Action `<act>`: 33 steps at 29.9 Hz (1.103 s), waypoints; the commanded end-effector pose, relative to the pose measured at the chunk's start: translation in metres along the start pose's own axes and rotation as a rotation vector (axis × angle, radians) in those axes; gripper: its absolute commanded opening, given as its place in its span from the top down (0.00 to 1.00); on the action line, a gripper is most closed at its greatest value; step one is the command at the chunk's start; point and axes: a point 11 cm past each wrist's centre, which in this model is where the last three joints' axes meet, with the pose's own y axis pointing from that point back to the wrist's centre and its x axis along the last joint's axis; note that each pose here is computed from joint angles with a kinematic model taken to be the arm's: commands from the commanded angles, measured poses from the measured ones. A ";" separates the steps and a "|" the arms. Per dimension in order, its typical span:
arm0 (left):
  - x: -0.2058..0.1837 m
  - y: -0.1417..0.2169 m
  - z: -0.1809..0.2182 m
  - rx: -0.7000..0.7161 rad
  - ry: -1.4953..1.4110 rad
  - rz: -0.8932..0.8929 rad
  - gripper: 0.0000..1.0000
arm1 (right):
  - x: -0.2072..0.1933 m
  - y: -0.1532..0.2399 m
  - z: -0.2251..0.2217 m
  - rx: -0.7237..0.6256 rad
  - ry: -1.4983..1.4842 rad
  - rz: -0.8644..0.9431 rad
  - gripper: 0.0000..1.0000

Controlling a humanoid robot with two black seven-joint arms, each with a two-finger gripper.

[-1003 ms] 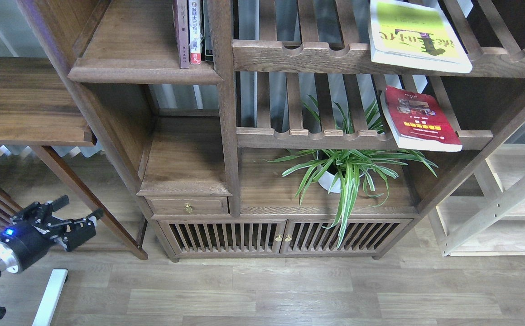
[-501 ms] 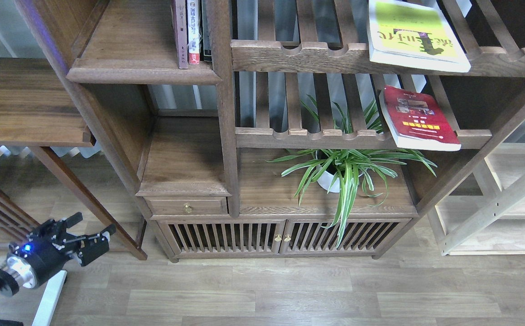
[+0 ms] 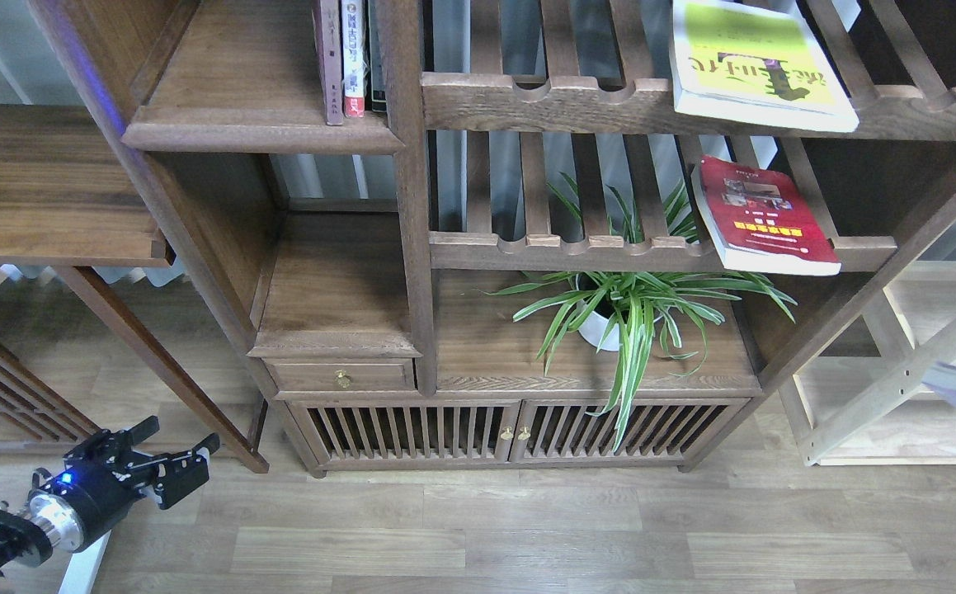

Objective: Organize books on shelf

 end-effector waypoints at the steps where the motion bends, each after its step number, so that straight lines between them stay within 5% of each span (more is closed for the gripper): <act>1: 0.000 -0.001 -0.008 0.024 -0.003 0.002 0.00 | -0.027 -0.024 -0.002 0.003 0.024 -0.046 1.00; 17: -0.074 -0.038 -0.040 0.149 -0.141 -0.227 0.00 | -0.172 -0.086 -0.064 0.173 0.280 -0.277 1.00; 33: -0.200 -0.081 -0.080 0.187 -0.367 -0.524 0.00 | -0.273 -0.116 -0.216 0.507 0.406 -0.400 0.99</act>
